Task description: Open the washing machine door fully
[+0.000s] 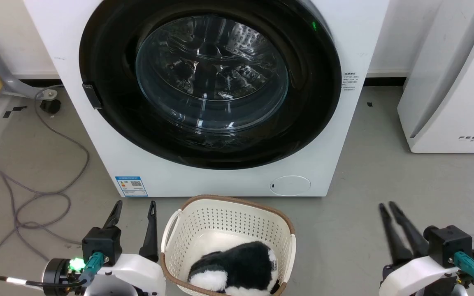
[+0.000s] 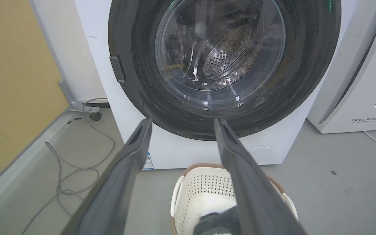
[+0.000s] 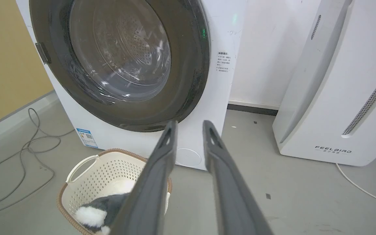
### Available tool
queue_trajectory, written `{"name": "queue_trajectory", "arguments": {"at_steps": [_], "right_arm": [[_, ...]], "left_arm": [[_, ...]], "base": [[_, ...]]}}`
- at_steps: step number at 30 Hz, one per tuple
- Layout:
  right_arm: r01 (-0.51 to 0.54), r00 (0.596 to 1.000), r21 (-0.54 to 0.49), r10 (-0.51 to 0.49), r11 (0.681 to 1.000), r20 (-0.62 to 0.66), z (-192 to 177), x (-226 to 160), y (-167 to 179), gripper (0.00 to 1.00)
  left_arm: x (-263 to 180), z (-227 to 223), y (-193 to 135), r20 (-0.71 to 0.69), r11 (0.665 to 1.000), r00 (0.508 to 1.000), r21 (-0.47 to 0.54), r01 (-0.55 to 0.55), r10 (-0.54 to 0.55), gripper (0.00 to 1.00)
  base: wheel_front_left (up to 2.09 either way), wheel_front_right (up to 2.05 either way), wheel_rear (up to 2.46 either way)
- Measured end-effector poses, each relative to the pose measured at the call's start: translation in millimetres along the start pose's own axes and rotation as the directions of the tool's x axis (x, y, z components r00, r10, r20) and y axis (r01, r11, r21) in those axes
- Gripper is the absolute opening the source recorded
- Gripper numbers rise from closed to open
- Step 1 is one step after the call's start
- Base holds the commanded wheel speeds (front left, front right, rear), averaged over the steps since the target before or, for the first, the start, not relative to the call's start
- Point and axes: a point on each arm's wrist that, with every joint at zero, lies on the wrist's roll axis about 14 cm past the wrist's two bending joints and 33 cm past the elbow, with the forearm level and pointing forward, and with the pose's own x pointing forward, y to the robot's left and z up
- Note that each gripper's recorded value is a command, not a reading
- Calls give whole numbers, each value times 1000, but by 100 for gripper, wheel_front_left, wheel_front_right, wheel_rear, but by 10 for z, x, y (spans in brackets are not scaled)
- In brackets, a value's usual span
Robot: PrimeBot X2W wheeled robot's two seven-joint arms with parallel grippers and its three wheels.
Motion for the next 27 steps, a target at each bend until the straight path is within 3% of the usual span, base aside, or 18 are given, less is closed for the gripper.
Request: {"name": "queue_trajectory", "arguments": {"at_steps": [6, 14, 19, 27], "right_arm": [[6, 1000, 22, -7, 1000, 11, 13, -3, -22, 0], [8, 999, 203, -18, 979, 48, 50, -7, -39, 0], [18, 996, 334, -45, 942, 74, 83, -10, -100, 0], [39, 989, 533, -108, 846, 98, 107, 36, -259, 0]], "left_arm": [[-1, -20, -26, 0, 1000, 1000, -14, 5, -5, 100], [10, -32, -82, 6, 999, 1000, -32, 18, -18, 100], [17, -49, -103, 6, 999, 1000, -39, 24, -23, 100], [54, -56, -139, 13, 998, 999, -58, 32, -31, 100]], "base": [[0, 0, 0], [0, 0, 0], [0, 0, 0], [0, 0, 0]]}}
